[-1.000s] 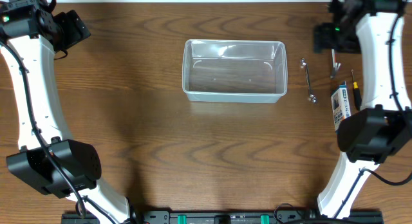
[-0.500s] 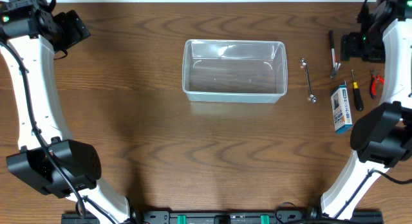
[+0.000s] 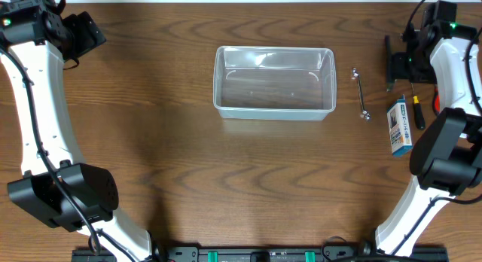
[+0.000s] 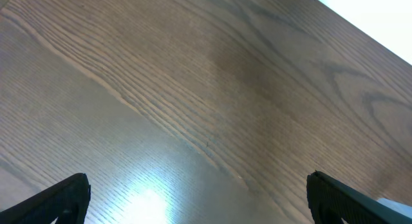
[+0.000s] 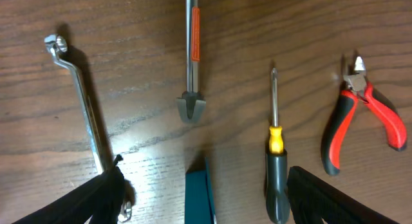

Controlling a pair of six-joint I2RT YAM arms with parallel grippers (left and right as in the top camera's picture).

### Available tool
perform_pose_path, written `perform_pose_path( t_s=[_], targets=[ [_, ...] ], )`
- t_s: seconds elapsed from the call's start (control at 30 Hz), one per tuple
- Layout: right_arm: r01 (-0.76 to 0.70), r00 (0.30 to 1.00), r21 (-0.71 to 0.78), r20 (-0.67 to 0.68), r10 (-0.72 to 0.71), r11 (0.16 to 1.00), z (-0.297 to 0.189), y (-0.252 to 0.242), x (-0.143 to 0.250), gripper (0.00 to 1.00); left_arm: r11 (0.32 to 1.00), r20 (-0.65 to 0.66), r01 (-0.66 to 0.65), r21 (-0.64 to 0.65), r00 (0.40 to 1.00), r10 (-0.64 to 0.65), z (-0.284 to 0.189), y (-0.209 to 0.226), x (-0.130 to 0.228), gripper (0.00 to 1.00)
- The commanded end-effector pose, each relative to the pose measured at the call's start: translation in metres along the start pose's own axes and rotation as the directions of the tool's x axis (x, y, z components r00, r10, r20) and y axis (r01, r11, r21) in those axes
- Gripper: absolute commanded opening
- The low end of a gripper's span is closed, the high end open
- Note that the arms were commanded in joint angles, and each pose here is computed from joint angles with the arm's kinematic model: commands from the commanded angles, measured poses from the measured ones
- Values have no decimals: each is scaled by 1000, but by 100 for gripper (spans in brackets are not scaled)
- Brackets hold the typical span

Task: Pack container
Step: 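Move the right gripper over the hammer handle and lower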

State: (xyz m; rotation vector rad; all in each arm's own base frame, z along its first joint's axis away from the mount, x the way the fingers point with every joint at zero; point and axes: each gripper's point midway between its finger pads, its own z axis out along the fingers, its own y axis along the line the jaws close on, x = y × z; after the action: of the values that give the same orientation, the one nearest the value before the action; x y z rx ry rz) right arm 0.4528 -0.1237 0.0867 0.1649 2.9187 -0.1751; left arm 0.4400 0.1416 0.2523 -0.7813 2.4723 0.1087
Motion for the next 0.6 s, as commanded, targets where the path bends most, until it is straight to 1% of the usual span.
perform_pose_path(
  t_s=[0.0, 0.4, 0.57],
  targets=[
    [-12, 1000, -10, -21, 12, 1000, 13, 5, 3, 81, 1000, 3, -2, -15, 1000, 2, 1, 2, -1, 98],
    [-16, 991, -22, -131, 13, 1000, 69, 11, 19, 81, 1000, 3, -2, -15, 1000, 2, 1, 2, -1, 98],
    [-20, 991, -19, -132, 17, 1000, 76, 11, 18, 82, 1000, 3, -2, -15, 1000, 2, 1, 2, -1, 98]
  ],
)
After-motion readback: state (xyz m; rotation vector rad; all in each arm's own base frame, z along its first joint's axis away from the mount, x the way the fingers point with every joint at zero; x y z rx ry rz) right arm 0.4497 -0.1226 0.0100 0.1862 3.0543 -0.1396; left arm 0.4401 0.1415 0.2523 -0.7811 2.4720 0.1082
